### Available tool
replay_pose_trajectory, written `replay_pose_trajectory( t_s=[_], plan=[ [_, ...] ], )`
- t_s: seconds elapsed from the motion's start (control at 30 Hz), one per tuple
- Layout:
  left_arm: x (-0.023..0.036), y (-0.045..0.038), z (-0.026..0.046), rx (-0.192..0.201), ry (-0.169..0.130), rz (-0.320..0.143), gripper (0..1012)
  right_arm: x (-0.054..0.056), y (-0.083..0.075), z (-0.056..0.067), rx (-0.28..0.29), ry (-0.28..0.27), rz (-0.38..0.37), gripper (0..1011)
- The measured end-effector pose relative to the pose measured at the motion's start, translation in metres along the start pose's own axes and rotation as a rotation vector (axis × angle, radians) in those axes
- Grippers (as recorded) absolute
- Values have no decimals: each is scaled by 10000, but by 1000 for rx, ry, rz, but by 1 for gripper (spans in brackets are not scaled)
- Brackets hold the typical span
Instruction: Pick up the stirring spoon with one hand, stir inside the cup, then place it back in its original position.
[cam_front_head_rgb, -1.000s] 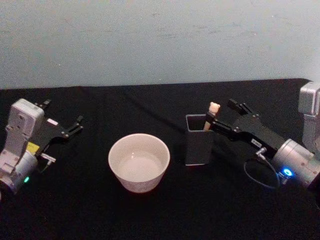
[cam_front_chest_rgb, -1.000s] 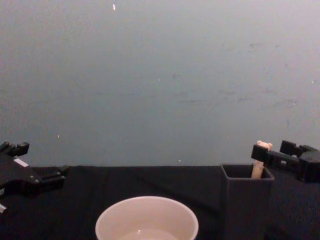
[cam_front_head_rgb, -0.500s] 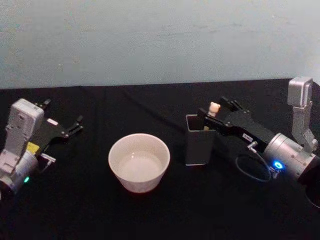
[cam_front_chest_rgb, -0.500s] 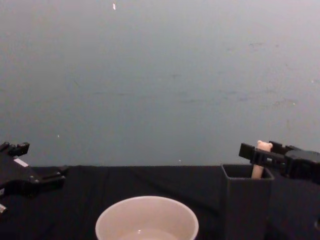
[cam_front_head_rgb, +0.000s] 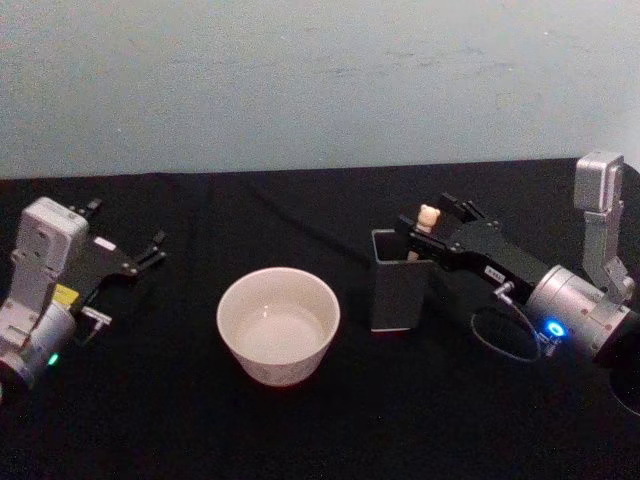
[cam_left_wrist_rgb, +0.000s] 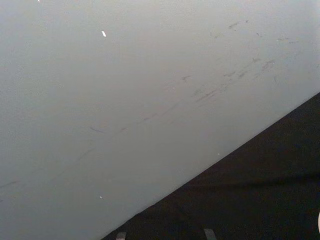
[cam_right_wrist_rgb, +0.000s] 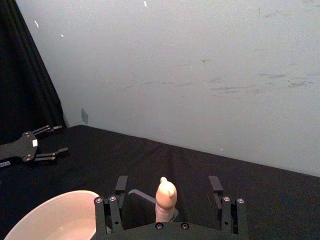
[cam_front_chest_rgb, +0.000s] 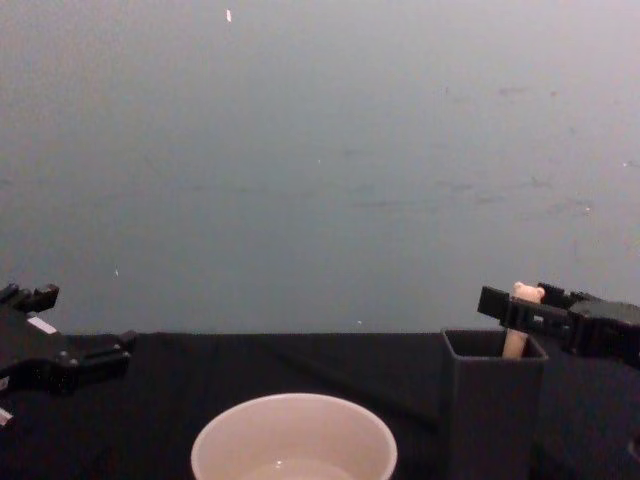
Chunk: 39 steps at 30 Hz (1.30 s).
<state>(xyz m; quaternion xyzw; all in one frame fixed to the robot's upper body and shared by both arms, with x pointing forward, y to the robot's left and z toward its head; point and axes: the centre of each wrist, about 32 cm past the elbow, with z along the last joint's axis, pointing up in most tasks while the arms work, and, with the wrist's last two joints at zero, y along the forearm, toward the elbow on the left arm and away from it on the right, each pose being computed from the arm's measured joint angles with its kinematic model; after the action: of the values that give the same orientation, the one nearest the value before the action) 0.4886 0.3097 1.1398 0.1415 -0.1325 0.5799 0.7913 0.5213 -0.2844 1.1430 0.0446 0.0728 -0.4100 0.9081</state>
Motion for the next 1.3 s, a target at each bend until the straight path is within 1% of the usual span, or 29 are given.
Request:
replay_pose_trajectory(
  t_s=[0.17,0.3,0.33,0.37,0.47,0.57,0.6,0.63,0.67,0.7,0.73,0.8,0.87,0.93,1.03,1.1,1.3],
  plan=[
    [0,0,0,0,0,0,1001,1,-1,0,0,0,0,1002],
    [0,0,0,0,0,0,1001,0,-2,-1,0,-1,0,927],
    [0,0,0,0,0,0,1001,0,-2,-1,0,-1,0,927],
    [0,0,0,0,0,0,1001,0,-2,-2,0,-1,0,885],
    [0,0,0,0,0,0,1001,-1,-3,-2,0,-1,0,801],
    [0,0,0,0,0,0,1001,-1,-3,-2,1,-1,0,732],
    [0,0,0,0,0,0,1001,-2,-3,-1,1,-1,0,687],
    [0,0,0,0,0,0,1001,-2,-3,-1,1,-1,0,677],
    [0,0,0,0,0,0,1001,-2,-2,-1,1,-1,0,625],
    [0,0,0,0,0,0,1001,-2,-2,-1,1,-1,0,605],
    [0,0,0,0,0,0,1001,-2,-2,-1,1,-1,0,544],
    [0,0,0,0,0,0,1001,-2,-2,-1,1,-1,0,503],
    [0,0,0,0,0,0,1001,-2,-2,-1,2,-1,0,419],
    [0,0,0,0,0,0,1001,-2,-2,-1,1,-1,0,385],
    [0,0,0,0,0,0,1001,-2,-2,-1,1,-1,0,243],
    [0,0,0,0,0,0,1001,-2,-2,-1,2,-1,0,218],
    [0,0,0,0,0,0,1001,-2,-2,-1,2,-1,0,214]
  ],
)
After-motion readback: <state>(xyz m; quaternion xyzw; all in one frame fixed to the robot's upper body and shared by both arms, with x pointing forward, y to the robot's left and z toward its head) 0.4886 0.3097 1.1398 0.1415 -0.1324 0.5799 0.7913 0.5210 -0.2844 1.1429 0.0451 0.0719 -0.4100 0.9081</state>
